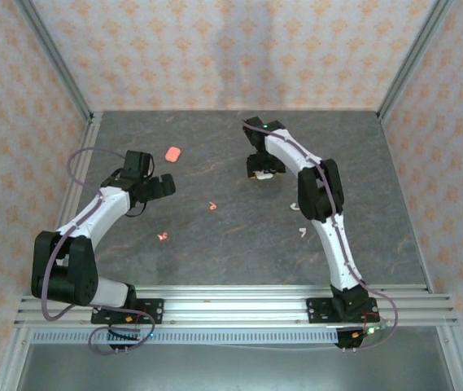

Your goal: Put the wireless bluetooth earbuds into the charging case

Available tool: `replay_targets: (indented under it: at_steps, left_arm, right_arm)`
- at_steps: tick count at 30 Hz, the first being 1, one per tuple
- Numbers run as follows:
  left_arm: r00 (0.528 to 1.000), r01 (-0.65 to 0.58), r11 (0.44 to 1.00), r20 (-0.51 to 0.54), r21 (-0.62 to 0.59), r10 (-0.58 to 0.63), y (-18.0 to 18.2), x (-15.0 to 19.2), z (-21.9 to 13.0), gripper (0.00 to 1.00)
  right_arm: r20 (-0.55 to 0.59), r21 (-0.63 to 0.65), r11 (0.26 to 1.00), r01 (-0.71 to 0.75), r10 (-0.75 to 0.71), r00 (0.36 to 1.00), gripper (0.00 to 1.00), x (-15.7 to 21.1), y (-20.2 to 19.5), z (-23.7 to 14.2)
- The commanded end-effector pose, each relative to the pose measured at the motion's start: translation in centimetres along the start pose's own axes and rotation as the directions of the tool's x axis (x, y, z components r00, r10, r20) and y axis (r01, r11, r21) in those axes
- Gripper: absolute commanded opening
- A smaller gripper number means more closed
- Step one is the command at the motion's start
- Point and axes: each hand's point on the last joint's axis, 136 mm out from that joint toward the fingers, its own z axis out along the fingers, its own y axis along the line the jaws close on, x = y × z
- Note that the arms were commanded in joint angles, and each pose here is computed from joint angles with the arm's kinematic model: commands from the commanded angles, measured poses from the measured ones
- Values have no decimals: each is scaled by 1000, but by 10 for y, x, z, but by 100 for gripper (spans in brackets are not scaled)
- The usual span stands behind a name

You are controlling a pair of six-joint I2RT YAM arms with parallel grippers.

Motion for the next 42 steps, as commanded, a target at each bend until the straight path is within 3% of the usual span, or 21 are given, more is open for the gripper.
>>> replay_targets:
  at_steps: [1, 11, 23, 26, 29, 33, 42]
  left_arm:
    - [1000, -5, 1000, 3, 28, 5, -9, -4, -6, 100]
    - [1000, -23, 995, 15, 93, 22, -23, 1, -12, 100]
    - [981, -191, 932, 93, 308, 171, -79, 9, -42, 100]
    - [971, -232, 883, 154, 408, 184, -106, 16, -56, 100]
    - [932, -342, 801, 287, 492, 221, -143, 22, -81, 100]
    - [888, -413, 706, 426, 576, 172, -181, 22, -116, 100]
    - [857, -478, 526, 505, 703, 104, -257, 13, -157, 92]
  right_arm:
    - [-51, -56, 998, -32, 29, 998, 73, 0, -5, 11]
    - [-121, -115, 993, -39, 25, 992, 56, 19, -3, 9]
    - [-104, -231, 934, -272, 254, 962, 56, 89, 20, -37]
    - [-96, -303, 881, -363, 350, 932, 56, 97, 26, -56]
    - [-76, -387, 820, -421, 427, 901, 56, 98, 30, -85]
    - [-24, -476, 754, -452, 503, 864, 56, 90, 27, -135]
    - [-27, -662, 609, -437, 563, 826, 55, 78, 37, -229]
